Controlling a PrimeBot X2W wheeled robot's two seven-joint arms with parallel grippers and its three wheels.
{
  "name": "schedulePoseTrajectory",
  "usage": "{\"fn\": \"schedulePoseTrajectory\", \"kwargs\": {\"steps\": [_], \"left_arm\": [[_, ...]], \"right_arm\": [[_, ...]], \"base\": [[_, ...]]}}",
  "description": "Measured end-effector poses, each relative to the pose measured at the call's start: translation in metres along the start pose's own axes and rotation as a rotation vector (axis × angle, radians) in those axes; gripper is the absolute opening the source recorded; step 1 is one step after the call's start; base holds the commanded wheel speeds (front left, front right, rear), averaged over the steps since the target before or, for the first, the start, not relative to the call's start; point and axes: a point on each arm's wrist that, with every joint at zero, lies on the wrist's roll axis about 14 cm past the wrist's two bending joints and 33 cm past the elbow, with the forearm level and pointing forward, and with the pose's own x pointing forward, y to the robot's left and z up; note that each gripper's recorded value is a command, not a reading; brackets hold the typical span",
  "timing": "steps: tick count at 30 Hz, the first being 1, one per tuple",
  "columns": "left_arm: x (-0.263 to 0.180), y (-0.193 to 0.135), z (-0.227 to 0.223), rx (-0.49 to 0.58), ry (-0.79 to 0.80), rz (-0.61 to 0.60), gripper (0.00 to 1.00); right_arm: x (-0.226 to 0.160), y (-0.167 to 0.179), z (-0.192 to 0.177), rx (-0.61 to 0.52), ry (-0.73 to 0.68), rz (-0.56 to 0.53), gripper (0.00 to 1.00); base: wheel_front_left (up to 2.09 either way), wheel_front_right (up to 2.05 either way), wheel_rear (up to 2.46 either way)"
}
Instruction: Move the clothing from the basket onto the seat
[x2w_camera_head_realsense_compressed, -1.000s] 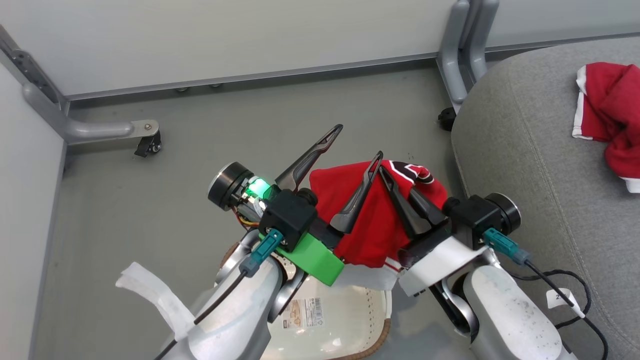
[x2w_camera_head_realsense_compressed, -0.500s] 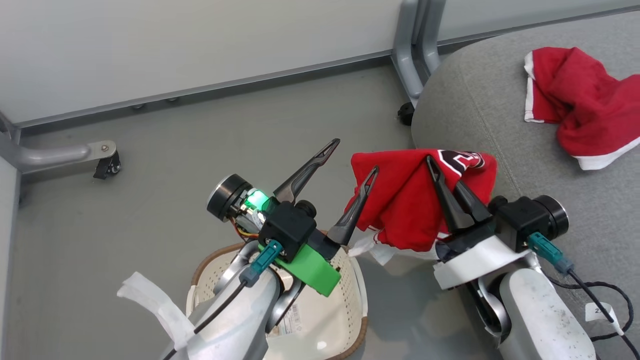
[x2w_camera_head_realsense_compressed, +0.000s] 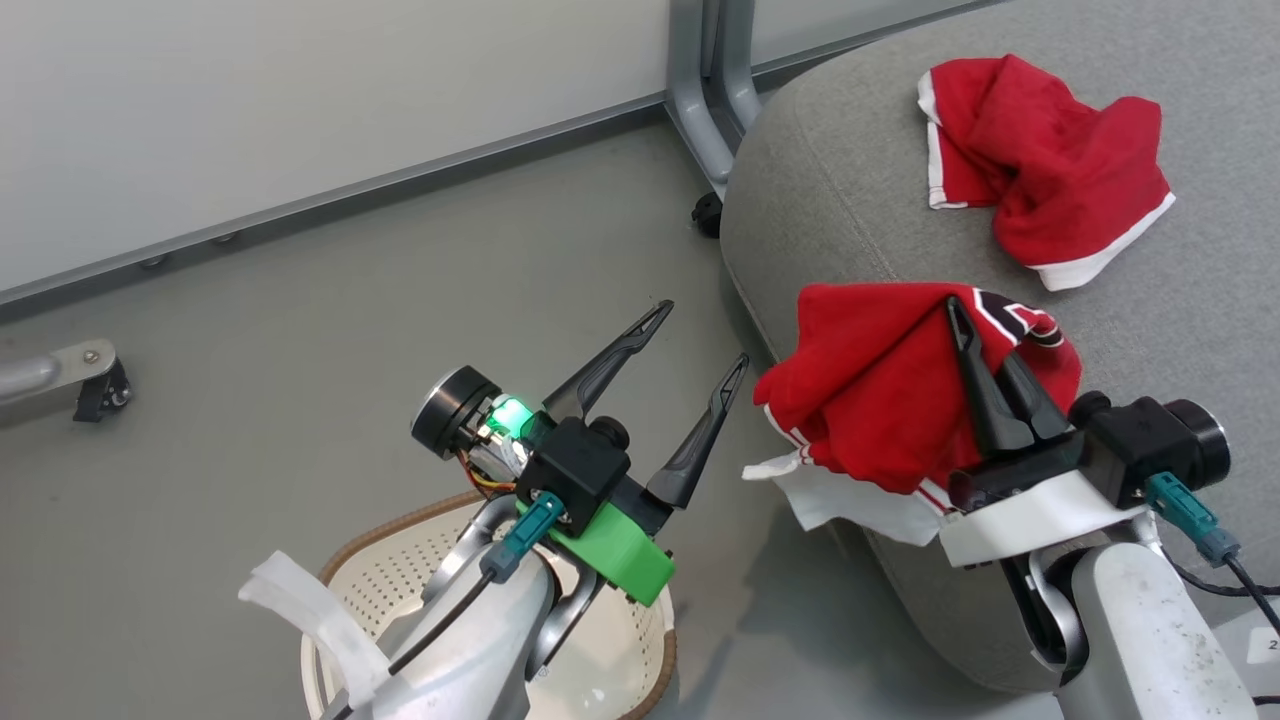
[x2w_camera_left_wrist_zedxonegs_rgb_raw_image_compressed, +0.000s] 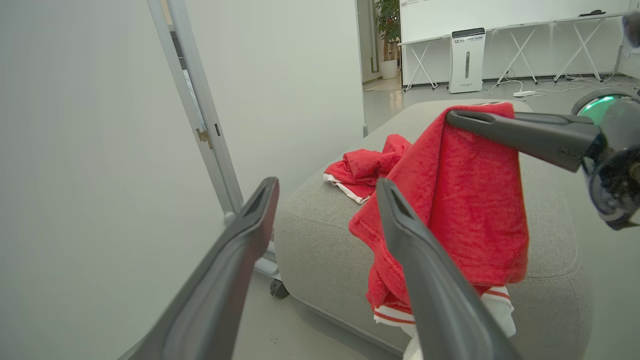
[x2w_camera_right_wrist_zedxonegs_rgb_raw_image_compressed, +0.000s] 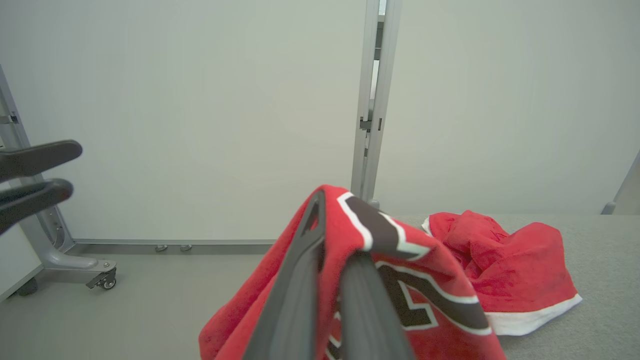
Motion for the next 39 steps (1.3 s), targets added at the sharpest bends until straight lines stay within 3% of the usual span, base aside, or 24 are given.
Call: {"fn": "schedulePoseTrajectory", "kwargs": {"steps": [10,19,29,39], "left_arm": [[0.013,-0.015,-0.015,-0.041,0.015,-0.062,1.00],[0.018,-0.014,-0.028,-0.065,0.028,-0.076,1.00],[0.021,0.001,-0.050,-0.082,0.052,-0.068,1.00],[0.027,0.020,-0.087,-0.109,0.088,-0.072,1.00]], "right_arm": [[-0.028,-0.054,-0.007,-0.062,0.048,-0.160,0.00],[-0.027,-0.066,-0.017,-0.066,0.075,-0.199,0.00],[0.024,-0.089,0.008,-0.117,-0.031,-0.202,0.00],[0.104,-0.108,0.048,-0.265,-0.179,-0.155,0.00]], "base": [[0.00,0.00,0.00],[0.00,0.00,0.00],[0.00,0.00,0.00],[0.00,0.00,0.00]]}}
